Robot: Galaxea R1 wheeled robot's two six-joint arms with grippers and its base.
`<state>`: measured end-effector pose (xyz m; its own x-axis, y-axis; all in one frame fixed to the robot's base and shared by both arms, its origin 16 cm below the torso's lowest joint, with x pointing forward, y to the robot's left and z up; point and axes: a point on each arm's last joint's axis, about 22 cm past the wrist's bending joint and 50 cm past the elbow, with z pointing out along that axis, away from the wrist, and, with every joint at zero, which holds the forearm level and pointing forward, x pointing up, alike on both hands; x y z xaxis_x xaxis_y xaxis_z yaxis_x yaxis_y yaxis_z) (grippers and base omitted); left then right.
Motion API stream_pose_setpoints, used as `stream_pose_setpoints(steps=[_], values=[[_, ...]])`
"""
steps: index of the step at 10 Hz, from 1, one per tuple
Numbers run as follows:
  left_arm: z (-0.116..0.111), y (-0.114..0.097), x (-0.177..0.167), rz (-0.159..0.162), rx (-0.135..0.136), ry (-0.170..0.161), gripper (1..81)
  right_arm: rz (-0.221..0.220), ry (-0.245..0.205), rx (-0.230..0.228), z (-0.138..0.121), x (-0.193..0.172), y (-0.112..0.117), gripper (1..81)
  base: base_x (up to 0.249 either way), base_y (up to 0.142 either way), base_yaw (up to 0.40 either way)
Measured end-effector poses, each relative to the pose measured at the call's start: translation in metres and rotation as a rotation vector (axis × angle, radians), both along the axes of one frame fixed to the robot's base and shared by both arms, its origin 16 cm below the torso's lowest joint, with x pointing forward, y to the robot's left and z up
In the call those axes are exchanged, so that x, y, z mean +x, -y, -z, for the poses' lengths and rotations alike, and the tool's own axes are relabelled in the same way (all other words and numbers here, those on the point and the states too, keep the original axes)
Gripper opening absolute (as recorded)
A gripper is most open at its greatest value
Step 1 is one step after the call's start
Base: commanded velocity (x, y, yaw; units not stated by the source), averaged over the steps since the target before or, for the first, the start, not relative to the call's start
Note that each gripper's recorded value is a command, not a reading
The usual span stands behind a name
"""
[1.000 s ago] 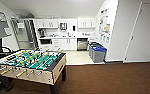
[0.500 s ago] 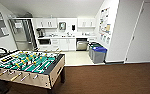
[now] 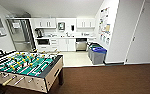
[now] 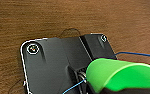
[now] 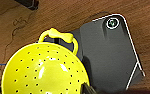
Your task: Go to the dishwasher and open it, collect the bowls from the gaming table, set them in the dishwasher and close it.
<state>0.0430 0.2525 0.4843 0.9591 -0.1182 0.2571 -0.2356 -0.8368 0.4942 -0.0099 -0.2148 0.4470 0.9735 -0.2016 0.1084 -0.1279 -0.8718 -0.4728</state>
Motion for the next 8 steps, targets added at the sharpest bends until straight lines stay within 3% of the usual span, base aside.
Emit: stream_pose_setpoints(steps=[3,8], values=[[0.0000,-0.0016,-0.0004,0.000,0.002,0.000,1.0,0.000,-0.001,0.000,0.0000,-0.0004,0.0000,1.0,0.135,-0.069,0.000],[0.0002,-0.0027,-0.0041,0.000,0.003,-0.005,1.0,-0.001,-0.001,-0.001,0.0001,-0.0006,0.0006,1.0,0.134,0.000,0.000]])
